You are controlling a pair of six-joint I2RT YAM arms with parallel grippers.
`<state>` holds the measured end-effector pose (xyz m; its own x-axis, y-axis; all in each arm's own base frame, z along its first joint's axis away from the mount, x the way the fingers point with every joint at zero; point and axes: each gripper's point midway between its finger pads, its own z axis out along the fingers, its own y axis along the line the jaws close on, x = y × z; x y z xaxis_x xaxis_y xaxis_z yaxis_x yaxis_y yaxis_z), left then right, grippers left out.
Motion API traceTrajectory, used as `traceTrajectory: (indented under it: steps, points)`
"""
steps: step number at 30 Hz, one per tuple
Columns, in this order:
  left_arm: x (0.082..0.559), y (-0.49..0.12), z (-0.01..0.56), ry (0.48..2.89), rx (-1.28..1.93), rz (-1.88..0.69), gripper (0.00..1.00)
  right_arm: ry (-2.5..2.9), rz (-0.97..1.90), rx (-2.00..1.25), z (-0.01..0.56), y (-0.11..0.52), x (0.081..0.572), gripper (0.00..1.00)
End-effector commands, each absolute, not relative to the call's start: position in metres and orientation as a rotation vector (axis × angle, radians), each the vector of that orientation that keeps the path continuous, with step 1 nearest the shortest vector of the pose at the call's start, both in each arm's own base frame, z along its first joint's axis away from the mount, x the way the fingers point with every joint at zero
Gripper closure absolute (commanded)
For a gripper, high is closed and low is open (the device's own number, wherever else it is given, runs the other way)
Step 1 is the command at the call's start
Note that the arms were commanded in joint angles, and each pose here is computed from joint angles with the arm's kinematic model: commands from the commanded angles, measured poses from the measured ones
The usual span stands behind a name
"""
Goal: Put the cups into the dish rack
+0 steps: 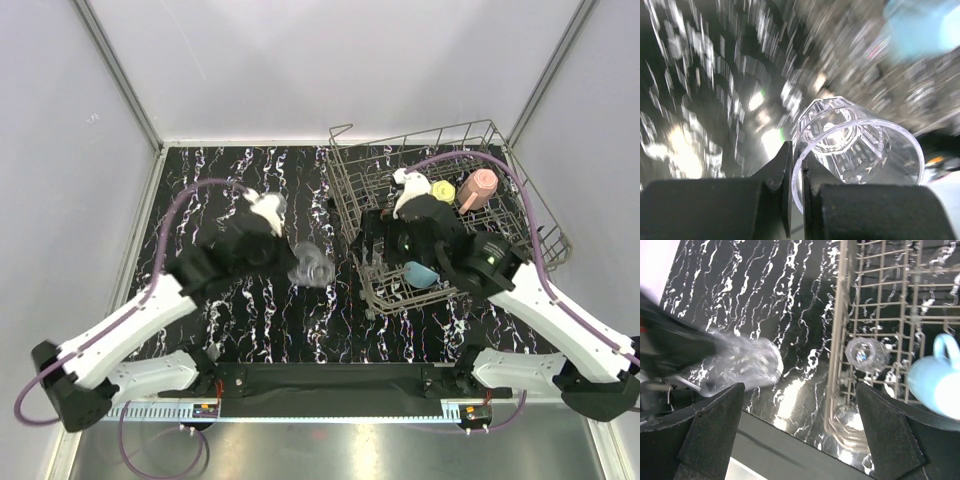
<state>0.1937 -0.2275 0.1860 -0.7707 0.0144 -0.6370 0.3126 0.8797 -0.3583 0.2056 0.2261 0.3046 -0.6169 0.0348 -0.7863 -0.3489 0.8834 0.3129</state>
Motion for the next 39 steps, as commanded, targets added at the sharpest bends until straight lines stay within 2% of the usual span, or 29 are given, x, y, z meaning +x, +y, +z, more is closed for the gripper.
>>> traceTrajectory:
  steps: [1, 2, 7, 10, 15, 16, 21, 31, 39]
  points:
    - [0.208, -0.229, 0.29, 2.101, 0.304, -0.8, 1.0, 2.1, 0.68, -0.254, 0.319, 0.246, 0.223, 0.0]
    - [0.215, -0.225, 0.313, 2.034, 0.292, -0.84, 1.0, 2.104, 0.693, -0.231, 0.318, 0.249, 0.238, 0.0]
    - [0.232, -0.219, 0.378, 1.804, 0.321, -0.957, 1.0, 1.983, 0.877, -0.259, 0.351, 0.274, 0.242, 0.0]
    - [0.238, -0.22, 0.395, 1.752, 0.325, -1.012, 1.0, 1.9, 1.034, -0.305, 0.374, 0.287, 0.228, 0.0]
    - [0.248, -0.23, 0.418, 1.655, 0.309, -1.231, 1.0, 1.877, 1.066, -0.299, 0.385, 0.282, 0.221, 0.0]
    - [0.253, -0.229, 0.433, 1.569, 0.315, -1.261, 1.0, 1.864, 1.075, -0.304, 0.388, 0.281, 0.219, 0.0]
    - [0.243, -0.244, 0.431, 1.477, 0.423, -1.496, 1.0, 1.796, 1.071, -0.327, 0.396, 0.268, 0.209, 0.0]
    - [0.202, -0.247, 0.429, 1.198, 0.657, -1.678, 1.0, 1.683, 1.203, -0.519, 0.395, 0.286, 0.187, 0.0]
    - [0.183, -0.237, 0.414, 1.123, 0.707, -1.79, 1.0, 1.555, 1.318, -0.622, 0.399, 0.299, 0.172, 0.0]
